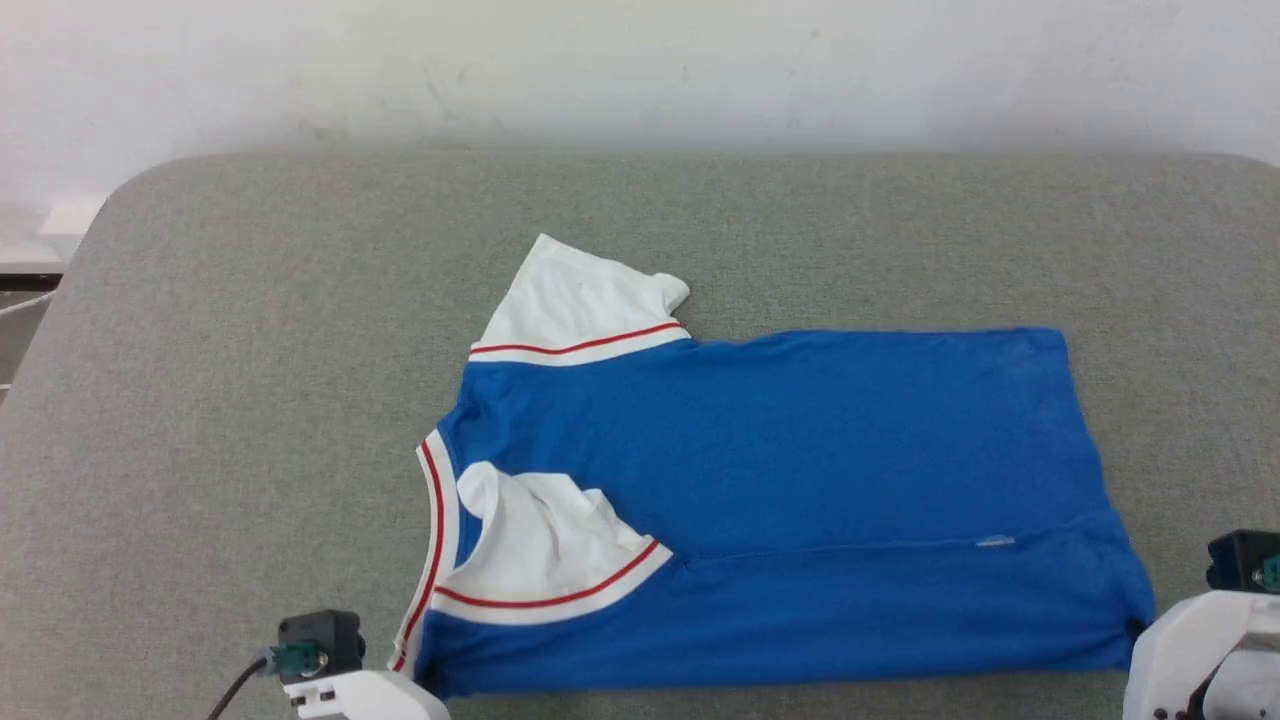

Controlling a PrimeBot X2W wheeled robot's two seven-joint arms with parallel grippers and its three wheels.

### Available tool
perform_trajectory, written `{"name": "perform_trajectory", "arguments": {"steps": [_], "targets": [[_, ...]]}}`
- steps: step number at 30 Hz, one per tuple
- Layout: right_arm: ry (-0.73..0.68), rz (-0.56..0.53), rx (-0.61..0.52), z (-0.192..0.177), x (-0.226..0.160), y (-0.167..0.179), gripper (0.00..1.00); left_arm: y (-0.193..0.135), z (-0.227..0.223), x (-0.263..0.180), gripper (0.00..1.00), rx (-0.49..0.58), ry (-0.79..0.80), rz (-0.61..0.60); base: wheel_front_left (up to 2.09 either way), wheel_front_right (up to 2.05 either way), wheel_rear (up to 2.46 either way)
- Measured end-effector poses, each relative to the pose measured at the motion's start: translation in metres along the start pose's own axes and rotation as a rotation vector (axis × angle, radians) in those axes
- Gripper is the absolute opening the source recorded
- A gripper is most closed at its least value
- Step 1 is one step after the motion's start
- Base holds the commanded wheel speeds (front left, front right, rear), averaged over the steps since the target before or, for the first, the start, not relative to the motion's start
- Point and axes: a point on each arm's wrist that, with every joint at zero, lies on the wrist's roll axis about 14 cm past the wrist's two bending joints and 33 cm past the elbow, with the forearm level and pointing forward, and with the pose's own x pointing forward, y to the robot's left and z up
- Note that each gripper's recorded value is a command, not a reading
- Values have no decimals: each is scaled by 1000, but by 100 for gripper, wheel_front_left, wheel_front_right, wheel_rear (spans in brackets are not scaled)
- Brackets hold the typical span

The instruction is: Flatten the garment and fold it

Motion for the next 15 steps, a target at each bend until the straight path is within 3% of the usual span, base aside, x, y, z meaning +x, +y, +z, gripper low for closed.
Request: {"name": "perform_trajectory", "arguments": {"steps": [4,5,6,7,10,15], "targets": [[46,1,22,-18,-1,0,0,1,-15,3,0,-8,41,-2,0,0,0],[58,0,27,-22,-1,-1,2,1,-17,3,48,-8,43,-2,0,0,0],[60,0,31,-24,-1,-1,95,3,-18,4,100,-2,41,3,0,0,0],[46,-2,32,-22,-1,-2,100,4,-18,5,100,5,28,4,0,0,0],[-22,-4,29,-11,-3,-3,100,2,0,5,100,15,-72,-14,0,0,0],[-269,13,3,40,-19,3,100,-7,56,-3,100,50,-328,-61,0,0,0]]}}
